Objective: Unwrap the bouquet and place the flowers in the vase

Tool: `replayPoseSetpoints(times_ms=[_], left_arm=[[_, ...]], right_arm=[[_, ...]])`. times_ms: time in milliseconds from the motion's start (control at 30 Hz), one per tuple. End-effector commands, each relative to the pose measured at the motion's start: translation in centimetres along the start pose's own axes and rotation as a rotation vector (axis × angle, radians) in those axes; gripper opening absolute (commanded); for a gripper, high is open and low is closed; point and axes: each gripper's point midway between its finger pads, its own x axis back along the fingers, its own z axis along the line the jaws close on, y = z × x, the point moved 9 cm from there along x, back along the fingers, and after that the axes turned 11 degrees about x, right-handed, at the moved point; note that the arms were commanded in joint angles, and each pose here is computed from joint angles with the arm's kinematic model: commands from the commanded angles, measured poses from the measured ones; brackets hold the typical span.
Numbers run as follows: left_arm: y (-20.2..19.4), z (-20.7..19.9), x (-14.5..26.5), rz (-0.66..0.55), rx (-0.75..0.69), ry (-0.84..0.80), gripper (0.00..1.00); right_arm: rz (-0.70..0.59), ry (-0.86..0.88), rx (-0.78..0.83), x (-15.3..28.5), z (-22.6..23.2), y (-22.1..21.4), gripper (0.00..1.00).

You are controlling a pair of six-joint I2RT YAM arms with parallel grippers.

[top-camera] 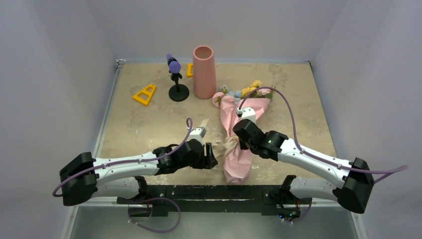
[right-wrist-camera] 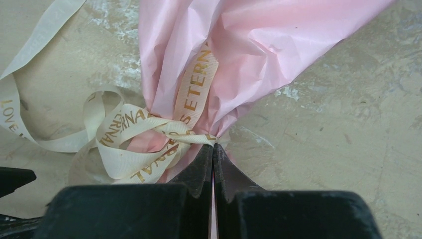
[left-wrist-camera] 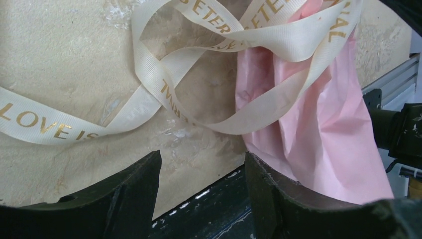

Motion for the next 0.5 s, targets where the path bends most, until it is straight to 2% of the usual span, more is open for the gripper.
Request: replayPoseSetpoints(times_ms=[0,333,467], left_arm=[[1.4,-1.2,0.0,-0.058,0.014,-0.051,0.67],[4.6,-4.1,-0.1,-0.190,-0.015,-0.189,0.67],[5.2,-5.9,-1.1,-0.170,-0.091,-0.238,0.68]], right_arm=[[-0.034,0.038,-0.060,0.5,0.7,0.7,0.00],[0.001,0.055,-0.117,-0.2,0.4,-2.6,0.00],[0.013,0.090,-0.146,-0.9,0.8,-4.1,0.00]])
